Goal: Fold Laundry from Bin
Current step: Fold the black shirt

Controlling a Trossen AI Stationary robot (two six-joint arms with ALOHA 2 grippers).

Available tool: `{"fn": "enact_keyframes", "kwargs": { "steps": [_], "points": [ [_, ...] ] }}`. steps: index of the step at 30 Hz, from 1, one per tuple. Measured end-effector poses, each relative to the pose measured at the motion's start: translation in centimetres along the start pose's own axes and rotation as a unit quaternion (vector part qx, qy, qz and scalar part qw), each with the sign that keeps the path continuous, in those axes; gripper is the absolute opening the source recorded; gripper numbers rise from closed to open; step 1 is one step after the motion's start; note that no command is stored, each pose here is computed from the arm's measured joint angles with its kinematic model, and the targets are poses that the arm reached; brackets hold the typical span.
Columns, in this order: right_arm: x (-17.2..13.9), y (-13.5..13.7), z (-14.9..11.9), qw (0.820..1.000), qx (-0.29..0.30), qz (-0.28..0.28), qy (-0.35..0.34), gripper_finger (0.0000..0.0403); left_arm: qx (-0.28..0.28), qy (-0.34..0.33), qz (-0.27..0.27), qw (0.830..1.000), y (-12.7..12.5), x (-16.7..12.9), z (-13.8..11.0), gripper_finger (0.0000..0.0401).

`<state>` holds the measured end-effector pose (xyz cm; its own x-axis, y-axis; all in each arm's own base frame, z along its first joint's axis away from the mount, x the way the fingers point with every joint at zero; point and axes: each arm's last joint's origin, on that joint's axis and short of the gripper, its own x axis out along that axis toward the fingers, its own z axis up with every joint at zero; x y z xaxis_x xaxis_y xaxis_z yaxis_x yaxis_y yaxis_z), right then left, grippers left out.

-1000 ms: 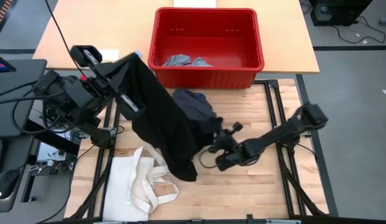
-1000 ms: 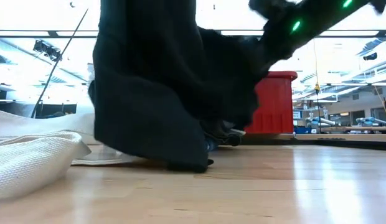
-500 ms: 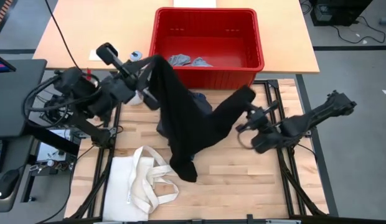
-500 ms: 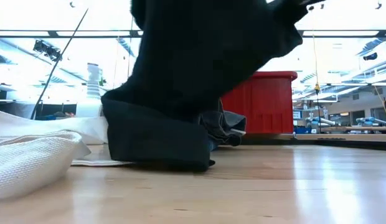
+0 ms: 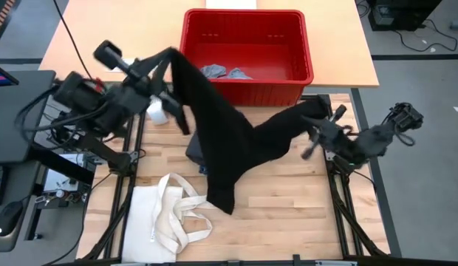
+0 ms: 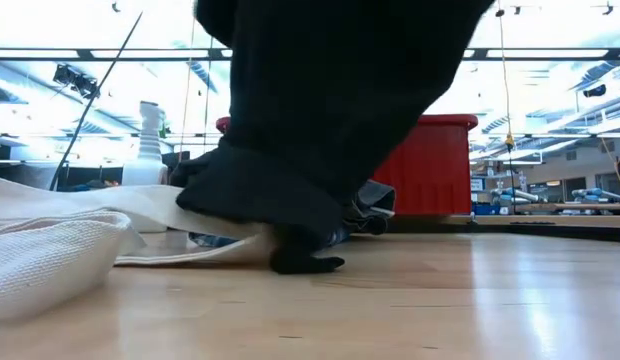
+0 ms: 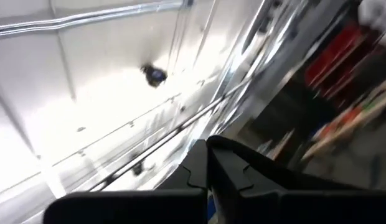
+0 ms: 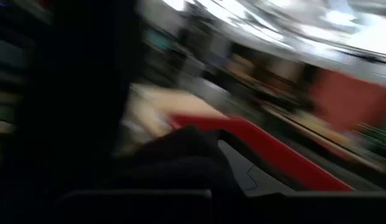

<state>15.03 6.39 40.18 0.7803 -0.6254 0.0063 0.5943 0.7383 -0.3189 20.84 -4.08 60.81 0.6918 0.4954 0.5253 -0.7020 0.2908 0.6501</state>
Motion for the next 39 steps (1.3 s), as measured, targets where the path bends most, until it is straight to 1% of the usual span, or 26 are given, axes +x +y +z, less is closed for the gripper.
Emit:
{"fn": "enact_keyframes", "kwargs": {
  "steps": [2, 4, 6, 8, 10, 11, 13, 15, 17, 18, 20, 22, 23, 25, 27, 28, 30, 32, 33, 34, 36, 38, 39],
  "points": [
    [-0.9, -0.3, 1.1, 0.997, 0.024, 0.067, -0.038, 0.0011, -0.017, -0.019, -0.021, 0.999, -0.1, -0.9, 0.9, 0.0010],
    [-1.8, -0.8, 2.0, 0.988, 0.047, 0.128, -0.068, 0.0011, -0.023, -0.035, -0.052, 0.998, -0.3, -2.1, 2.0, 0.0010],
    [-2.7, -1.4, 2.7, 0.976, 0.078, 0.181, -0.092, 0.0011, -0.030, -0.050, -0.084, 0.995, -0.6, -3.3, 3.1, 0.0010],
    [-3.4, -1.8, 3.2, 0.959, 0.109, 0.237, -0.113, 0.0011, -0.049, -0.071, -0.108, 0.990, -0.7, -4.4, 4.0, 0.0010],
    [-4.1, -1.9, 3.8, 0.932, 0.134, 0.306, -0.136, 0.0011, -0.083, -0.089, -0.123, 0.985, -0.4, -5.4, 4.7, 0.0011],
    [-4.4, -1.9, 4.1, 0.916, 0.143, 0.343, -0.150, 0.0011, -0.103, -0.097, -0.130, 0.981, -0.1, -5.8, 5.1, 0.0011],
    [-5.2, -2.0, 4.7, 0.874, 0.155, 0.418, -0.190, 0.0012, -0.162, -0.112, -0.146, 0.969, 0.7, -6.7, 5.8, 0.0011],
    [-5.9, -1.9, 5.3, 0.824, 0.168, 0.488, -0.236, 0.0013, -0.228, -0.128, -0.166, 0.951, 1.4, -7.5, 6.4, 0.0011],
    [-6.6, -1.8, 5.8, 0.779, 0.181, 0.537, -0.270, 0.0013, -0.276, -0.144, -0.190, 0.931, 2.1, -8.4, 6.9, 0.0011],
    [-6.9, -1.8, 6.0, 0.762, 0.188, 0.551, -0.284, 0.0013, -0.290, -0.150, -0.203, 0.923, 2.4, -8.8, 7.2, 0.0011],
    [-7.4, -1.9, 6.5, 0.743, 0.209, 0.560, -0.301, 0.0013, -0.313, -0.161, -0.229, 0.908, 2.7, -9.8, 7.6, 0.0011],
    [-7.8, -2.4, 6.9, 0.732, 0.231, 0.554, -0.324, 0.0013, -0.334, -0.173, -0.253, 0.891, 2.9, -10.6, 8.1, 0.0011],
    [-8.0, -2.7, 7.1, 0.728, 0.232, 0.547, -0.341, 0.0014, -0.341, -0.181, -0.266, 0.883, 2.8, -10.9, 8.2, 0.0011],
    [-8.3, -3.1, 7.4, 0.723, 0.228, 0.533, -0.375, 0.0015, -0.344, -0.201, -0.295, 0.869, 2.5, -11.6, 8.6, 0.0011],
    [-8.6, -3.5, 7.6, 0.719, 0.222, 0.528, -0.395, 0.0018, -0.331, -0.211, -0.320, 0.862, 1.9, -12.1, 8.9, 0.0011],
    [-8.7, -3.8, 7.5, 0.719, 0.225, 0.526, -0.395, 0.0019, -0.319, -0.213, -0.333, 0.861, 1.5, -12.4, 9.0, 0.0011],
    [-8.7, -4.3, 7.4, 0.730, 0.239, 0.517, -0.378, 0.0021, -0.303, -0.206, -0.362, 0.857, 0.8, -12.9, 9.0, 0.0011],
    [-8.5, -4.7, 7.2, 0.756, 0.263, 0.500, -0.330, 0.0022, -0.295, -0.191, -0.391, 0.850, 0.2, -13.3, 8.8, 0.0011],
    [-8.3, -4.7, 7.0, 0.773, 0.278, 0.487, -0.298, 0.0021, -0.290, -0.179, -0.403, 0.849, -0.1, -13.4, 8.7, 0.0011],
    [-8.1, -4.7, 6.8, 0.792, 0.295, 0.467, -0.260, 0.0021, -0.281, -0.162, -0.412, 0.852, -0.4, -13.6, 8.5, 0.0011],
    [-7.6, -4.6, 6.2, 0.835, 0.324, 0.404, -0.186, 0.0019, -0.238, -0.125, -0.419, 0.867, -1.1, -13.9, 8.0, 0.0011],
    [-7.0, -4.5, 5.6, 0.875, 0.351, 0.313, -0.115, 0.0017, -0.194, -0.073, -0.407, 0.890, -1.6, -14.1, 7.4, 0.0011],
    [-6.8, -4.5, 5.3, 0.890, 0.361, 0.267, -0.084, 0.0017, -0.177, -0.042, -0.395, 0.900, -1.8, -14.2, 7.0, 0.0011]
  ]
}}
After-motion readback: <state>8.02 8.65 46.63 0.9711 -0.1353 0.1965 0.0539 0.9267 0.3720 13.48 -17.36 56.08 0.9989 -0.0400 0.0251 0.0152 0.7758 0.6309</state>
